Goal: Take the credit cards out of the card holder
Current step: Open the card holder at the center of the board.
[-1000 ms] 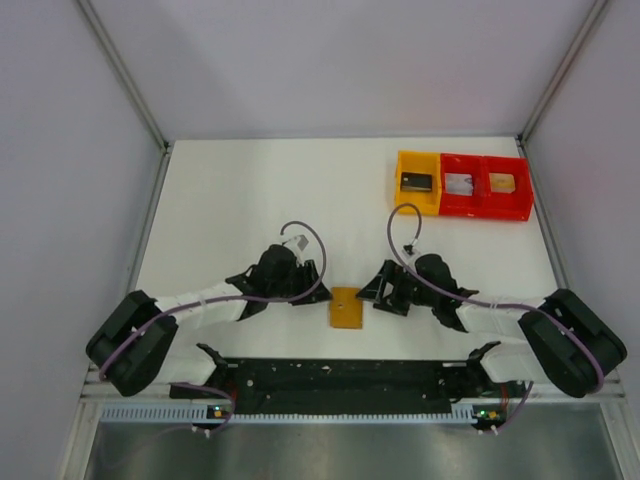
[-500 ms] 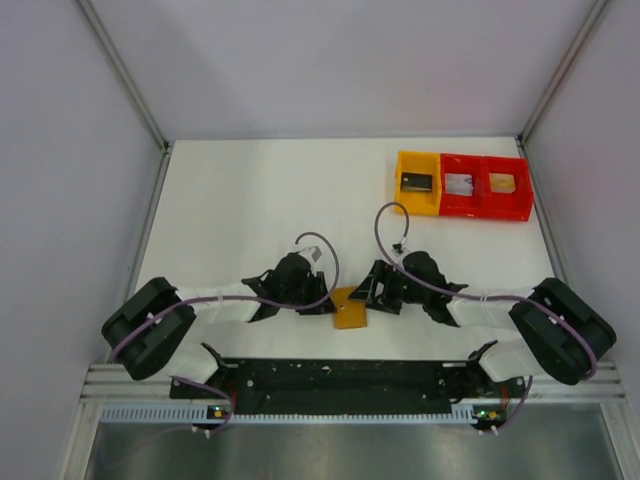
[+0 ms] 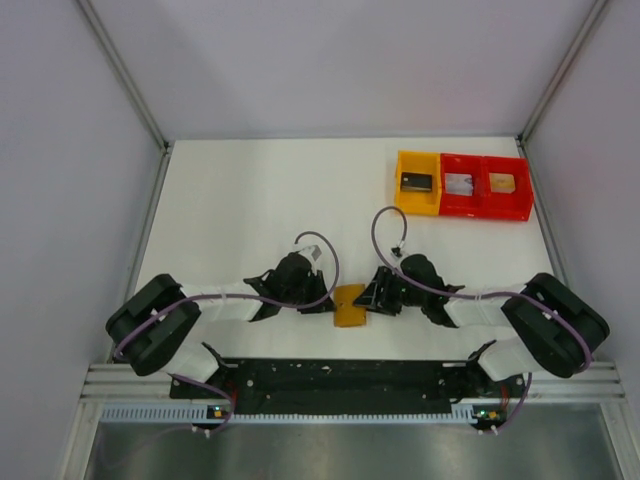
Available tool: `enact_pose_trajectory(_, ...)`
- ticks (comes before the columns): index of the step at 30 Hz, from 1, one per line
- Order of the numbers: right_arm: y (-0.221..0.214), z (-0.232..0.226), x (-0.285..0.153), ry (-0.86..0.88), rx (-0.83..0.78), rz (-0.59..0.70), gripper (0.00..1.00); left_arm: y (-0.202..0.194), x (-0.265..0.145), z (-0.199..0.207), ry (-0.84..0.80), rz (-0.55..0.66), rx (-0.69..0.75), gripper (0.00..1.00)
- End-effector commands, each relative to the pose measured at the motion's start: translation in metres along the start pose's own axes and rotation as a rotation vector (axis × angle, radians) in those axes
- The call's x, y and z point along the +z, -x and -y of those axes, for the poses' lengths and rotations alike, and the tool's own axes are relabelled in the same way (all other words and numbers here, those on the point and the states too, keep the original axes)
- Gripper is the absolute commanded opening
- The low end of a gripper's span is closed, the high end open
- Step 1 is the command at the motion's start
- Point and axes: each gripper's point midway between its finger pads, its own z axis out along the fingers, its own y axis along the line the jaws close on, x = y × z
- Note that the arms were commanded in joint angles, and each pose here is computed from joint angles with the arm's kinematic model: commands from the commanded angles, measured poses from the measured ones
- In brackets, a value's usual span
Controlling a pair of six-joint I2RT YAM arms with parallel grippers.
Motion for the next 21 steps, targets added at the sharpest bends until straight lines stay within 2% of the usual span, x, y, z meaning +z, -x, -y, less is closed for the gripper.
enact_pose_trajectory(1, -0.022, 0.029, -0.001, -0.076, -0.001, -0.054, 0.4, -0.009, 0.004, -0.023, 0.089, -0.007, -0.007, 0.18)
enact_pose_trajectory(3, -0.022, 0.026, -0.001, -0.063, -0.003, -0.052, 0.33, -0.009, 0.004, -0.023, 0.086, -0.007, -0.011, 0.18)
enact_pose_trajectory(5, -0.022, 0.026, -0.001, -0.058, -0.006, -0.053, 0.22, -0.009, 0.004, -0.022, 0.081, -0.008, -0.016, 0.17)
enact_pose_trajectory(7, -0.021, 0.024, -0.001, -0.054, -0.009, -0.05, 0.0, -0.007, 0.003, -0.02, 0.078, -0.004, -0.021, 0.17)
enact_pose_trajectory(9, -0.02, 0.023, -0.002, -0.054, -0.016, -0.047, 0.0, -0.004, 0.0, -0.017, 0.073, 0.008, -0.016, 0.24)
enact_pose_trajectory(13, -0.015, 0.021, -0.006, -0.071, -0.028, -0.021, 0.0, 0.011, -0.014, -0.006, 0.083, 0.078, 0.016, 0.48)
enact_pose_trajectory(15, -0.012, 0.023, -0.009, -0.101, -0.045, -0.006, 0.0, 0.019, -0.021, 0.004, 0.094, 0.114, 0.055, 0.57)
enact_pose_trajectory(18, -0.008, 0.022, -0.013, -0.141, -0.072, 0.016, 0.0, 0.028, -0.03, 0.014, 0.134, 0.147, 0.101, 0.58)
enact_pose_trajectory(21, -0.007, 0.023, -0.016, -0.172, -0.088, 0.02, 0.0, 0.034, -0.032, 0.021, 0.171, 0.164, 0.143, 0.56)
